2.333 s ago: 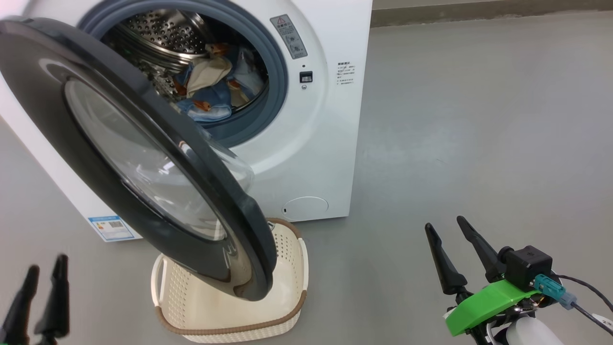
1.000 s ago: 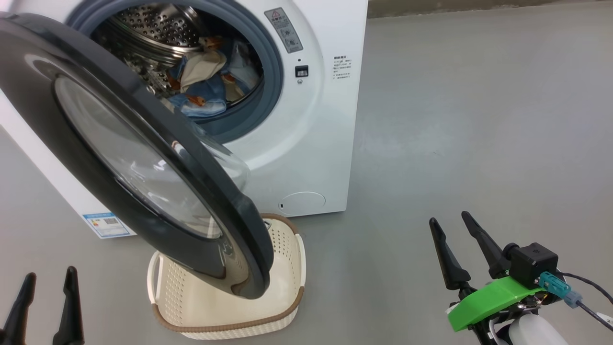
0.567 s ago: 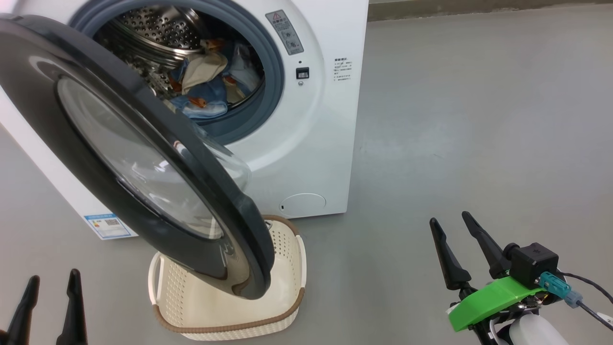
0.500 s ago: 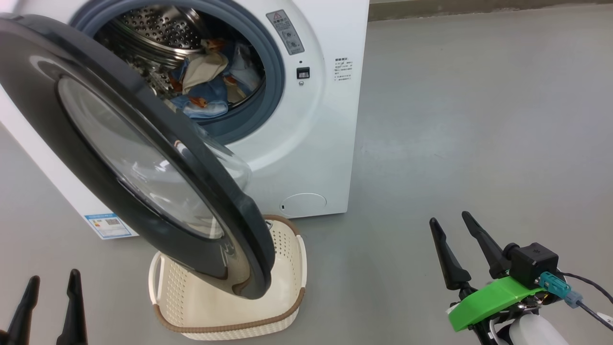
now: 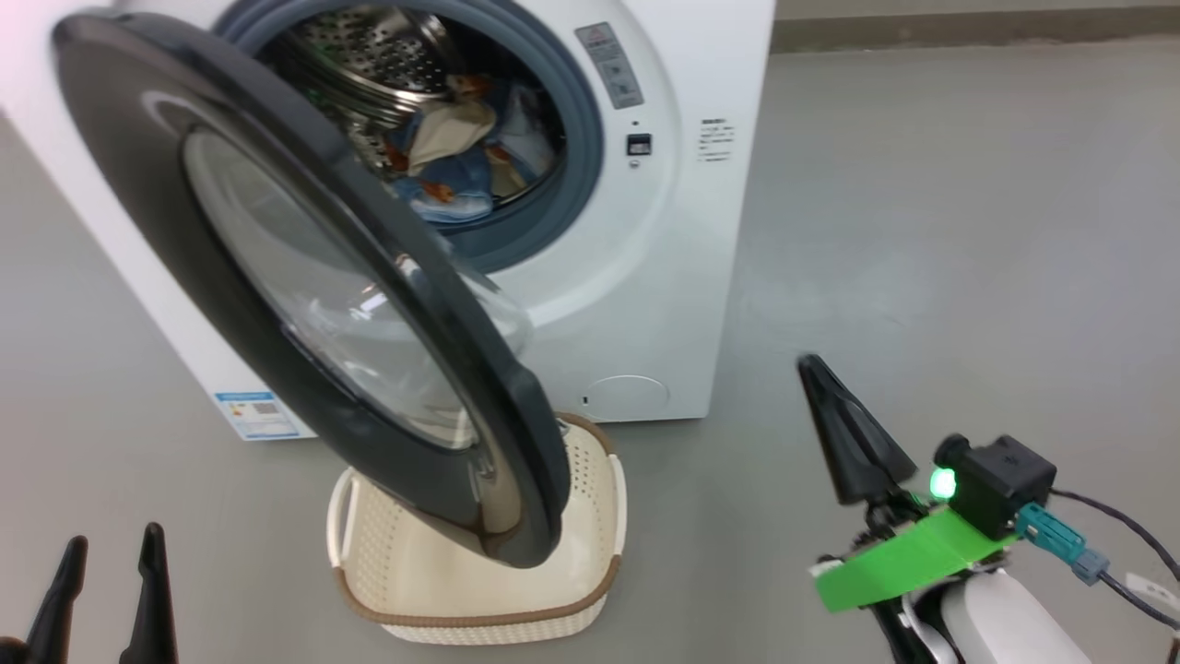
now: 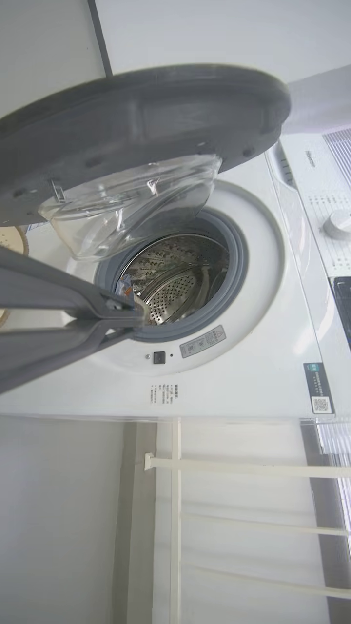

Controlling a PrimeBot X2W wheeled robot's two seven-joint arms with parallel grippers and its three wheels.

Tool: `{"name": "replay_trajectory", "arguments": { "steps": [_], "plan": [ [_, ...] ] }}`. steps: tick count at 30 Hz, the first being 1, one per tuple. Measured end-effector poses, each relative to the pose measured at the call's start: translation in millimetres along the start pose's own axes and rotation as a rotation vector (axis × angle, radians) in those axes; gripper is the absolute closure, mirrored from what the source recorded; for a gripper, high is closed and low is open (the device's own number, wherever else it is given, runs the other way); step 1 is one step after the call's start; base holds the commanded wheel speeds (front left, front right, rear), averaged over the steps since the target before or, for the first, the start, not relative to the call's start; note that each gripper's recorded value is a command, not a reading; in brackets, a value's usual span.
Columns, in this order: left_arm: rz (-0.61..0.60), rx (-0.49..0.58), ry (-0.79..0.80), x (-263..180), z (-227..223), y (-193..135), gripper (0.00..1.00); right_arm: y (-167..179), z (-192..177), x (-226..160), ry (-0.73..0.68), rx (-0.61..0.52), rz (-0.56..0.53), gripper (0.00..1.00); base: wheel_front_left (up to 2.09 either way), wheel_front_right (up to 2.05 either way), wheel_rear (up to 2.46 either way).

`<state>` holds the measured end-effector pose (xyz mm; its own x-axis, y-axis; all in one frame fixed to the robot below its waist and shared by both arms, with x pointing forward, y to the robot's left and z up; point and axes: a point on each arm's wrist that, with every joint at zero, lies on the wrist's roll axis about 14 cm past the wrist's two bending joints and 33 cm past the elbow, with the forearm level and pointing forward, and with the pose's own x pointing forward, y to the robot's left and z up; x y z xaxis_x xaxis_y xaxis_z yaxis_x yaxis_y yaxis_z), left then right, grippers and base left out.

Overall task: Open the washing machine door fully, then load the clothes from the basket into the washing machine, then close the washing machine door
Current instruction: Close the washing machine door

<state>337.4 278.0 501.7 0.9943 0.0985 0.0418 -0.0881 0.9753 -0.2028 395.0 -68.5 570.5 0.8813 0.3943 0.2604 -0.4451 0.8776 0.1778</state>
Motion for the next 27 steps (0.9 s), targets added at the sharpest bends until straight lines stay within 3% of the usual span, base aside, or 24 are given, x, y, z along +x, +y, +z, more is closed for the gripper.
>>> {"name": "replay_trajectory", "arguments": {
  "steps": [6,15,21,27],
  "plan": [
    [0.048,-0.007,-0.014,-14.8,4.0,13.7,0.00,57.2,29.7,22.4,-0.102,0.020,0.177,1.00,0.00,0.00,0.00],
    [0.136,-0.016,-0.042,-43.7,11.7,38.5,0.00,146.9,31.2,24.2,-0.105,0.098,0.453,1.00,0.00,0.00,0.00],
    [0.194,-0.019,-0.056,-65.0,15.0,53.9,0.00,187.6,7.7,12.0,-0.017,0.142,0.591,1.00,0.00,0.00,0.00],
    [0.245,-0.022,-0.069,-84.5,17.2,66.4,0.00,196.6,-37.9,4.1,0.131,0.101,0.639,1.00,0.00,0.00,0.00]
  ]
}}
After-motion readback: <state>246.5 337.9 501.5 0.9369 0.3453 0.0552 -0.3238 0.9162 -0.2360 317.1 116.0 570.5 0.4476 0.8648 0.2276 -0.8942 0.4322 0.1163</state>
